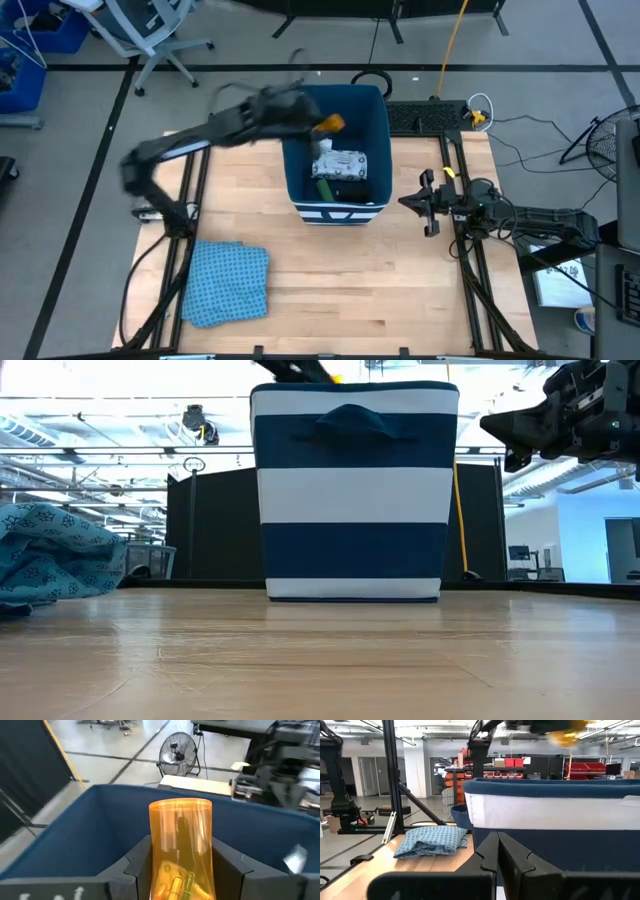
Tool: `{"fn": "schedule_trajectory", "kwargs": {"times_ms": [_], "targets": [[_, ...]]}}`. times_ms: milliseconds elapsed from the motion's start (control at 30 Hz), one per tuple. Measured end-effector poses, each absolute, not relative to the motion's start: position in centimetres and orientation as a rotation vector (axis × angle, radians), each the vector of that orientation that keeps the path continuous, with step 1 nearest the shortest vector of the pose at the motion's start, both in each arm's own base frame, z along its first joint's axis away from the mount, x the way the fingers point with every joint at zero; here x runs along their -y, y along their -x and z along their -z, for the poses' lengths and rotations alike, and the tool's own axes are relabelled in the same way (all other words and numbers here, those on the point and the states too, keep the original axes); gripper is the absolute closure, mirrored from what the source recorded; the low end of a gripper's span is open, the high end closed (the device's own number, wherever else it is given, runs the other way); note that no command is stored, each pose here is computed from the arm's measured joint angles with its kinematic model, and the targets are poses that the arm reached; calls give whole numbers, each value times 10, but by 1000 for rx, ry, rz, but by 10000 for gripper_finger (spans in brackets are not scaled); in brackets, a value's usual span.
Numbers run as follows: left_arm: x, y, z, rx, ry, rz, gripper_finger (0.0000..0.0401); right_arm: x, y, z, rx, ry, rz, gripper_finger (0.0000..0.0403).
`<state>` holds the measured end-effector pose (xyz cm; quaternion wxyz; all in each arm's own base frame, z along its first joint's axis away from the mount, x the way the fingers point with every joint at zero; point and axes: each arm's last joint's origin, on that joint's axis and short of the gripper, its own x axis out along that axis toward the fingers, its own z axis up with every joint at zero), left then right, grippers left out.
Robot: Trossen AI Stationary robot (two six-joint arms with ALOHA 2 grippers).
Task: Pick & place medical supplies in basket/bin
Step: Put the orange pill bottle into the blue bin
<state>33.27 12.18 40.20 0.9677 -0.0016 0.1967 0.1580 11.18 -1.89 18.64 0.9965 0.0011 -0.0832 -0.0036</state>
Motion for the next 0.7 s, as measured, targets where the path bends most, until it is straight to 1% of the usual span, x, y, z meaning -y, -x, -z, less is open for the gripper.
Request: {"fn": "schedule_trajectory", "kwargs": {"times_ms": [167, 333, 433, 600, 700], "targets": [[-171, -394, -381, -468, 87, -247, 251, 19, -112, -183, 133, 7, 9, 403], [-199, -431, -345, -577, 153, -219, 252, 19, -113, -179, 88, 5, 10, 403], [-202, -447, -316, -651, 139, -207, 252, 19, -113, -178, 76, 10, 10, 403], [-194, -465, -285, -746, 11, -264, 252, 19, -113, -177, 73, 9, 10, 403], [-192, -473, -262, -806, -19, -265, 252, 19, -113, -177, 73, 3, 10, 403]]}}
